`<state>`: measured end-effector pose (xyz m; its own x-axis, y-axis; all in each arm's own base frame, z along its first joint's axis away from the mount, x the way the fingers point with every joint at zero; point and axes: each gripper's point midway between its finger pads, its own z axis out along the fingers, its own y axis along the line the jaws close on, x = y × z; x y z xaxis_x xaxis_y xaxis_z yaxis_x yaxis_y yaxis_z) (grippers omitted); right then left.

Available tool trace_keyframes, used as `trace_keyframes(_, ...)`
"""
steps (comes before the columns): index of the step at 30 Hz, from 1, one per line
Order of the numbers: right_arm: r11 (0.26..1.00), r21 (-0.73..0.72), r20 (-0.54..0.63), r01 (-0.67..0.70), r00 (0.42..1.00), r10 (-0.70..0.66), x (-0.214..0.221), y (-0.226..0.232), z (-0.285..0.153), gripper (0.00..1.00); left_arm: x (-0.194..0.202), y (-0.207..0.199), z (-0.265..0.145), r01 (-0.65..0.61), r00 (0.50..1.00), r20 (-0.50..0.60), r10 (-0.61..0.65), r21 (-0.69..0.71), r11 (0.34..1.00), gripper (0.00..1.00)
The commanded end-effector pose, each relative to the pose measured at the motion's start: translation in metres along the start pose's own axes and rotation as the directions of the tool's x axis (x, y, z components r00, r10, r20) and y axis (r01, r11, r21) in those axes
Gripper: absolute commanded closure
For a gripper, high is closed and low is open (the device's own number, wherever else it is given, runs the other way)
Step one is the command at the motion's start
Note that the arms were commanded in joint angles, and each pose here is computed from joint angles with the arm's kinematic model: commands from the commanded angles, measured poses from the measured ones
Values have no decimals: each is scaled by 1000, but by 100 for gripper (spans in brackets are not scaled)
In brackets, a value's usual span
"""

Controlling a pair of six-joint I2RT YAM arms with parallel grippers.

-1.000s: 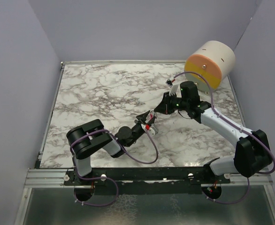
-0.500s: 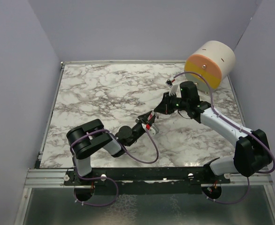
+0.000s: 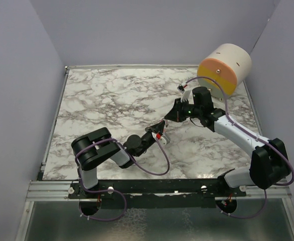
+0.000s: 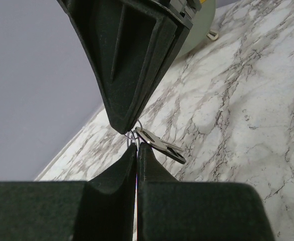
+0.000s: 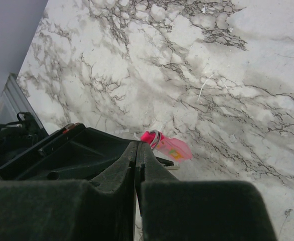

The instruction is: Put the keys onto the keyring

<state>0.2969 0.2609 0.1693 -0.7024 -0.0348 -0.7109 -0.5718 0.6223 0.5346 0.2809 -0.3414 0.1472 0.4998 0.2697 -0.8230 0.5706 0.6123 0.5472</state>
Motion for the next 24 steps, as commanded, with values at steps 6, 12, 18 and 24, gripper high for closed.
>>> trace_keyframes(6, 1000, 12, 11, 4, 1000, -4, -5, -4, 6, 99, -60, 31, -3, 43, 973, 229, -20, -96, 994, 100)
trace_keyframes(12, 998, 56, 24, 7, 1000, -8, -10, -13, 11, 99, -71, 35, -12, 37, 967, 256, -13, -90, 995, 100)
trace_keyframes(18, 997, 58, 61, 41, 997, -45, -23, -12, 10, 99, -86, 43, -21, 51, 953, 302, -24, -82, 995, 100)
trace_keyframes(24, 996, 52, 90, 77, 993, -81, -32, -8, 7, 99, -92, 49, -27, 66, 946, 322, -36, -81, 994, 100)
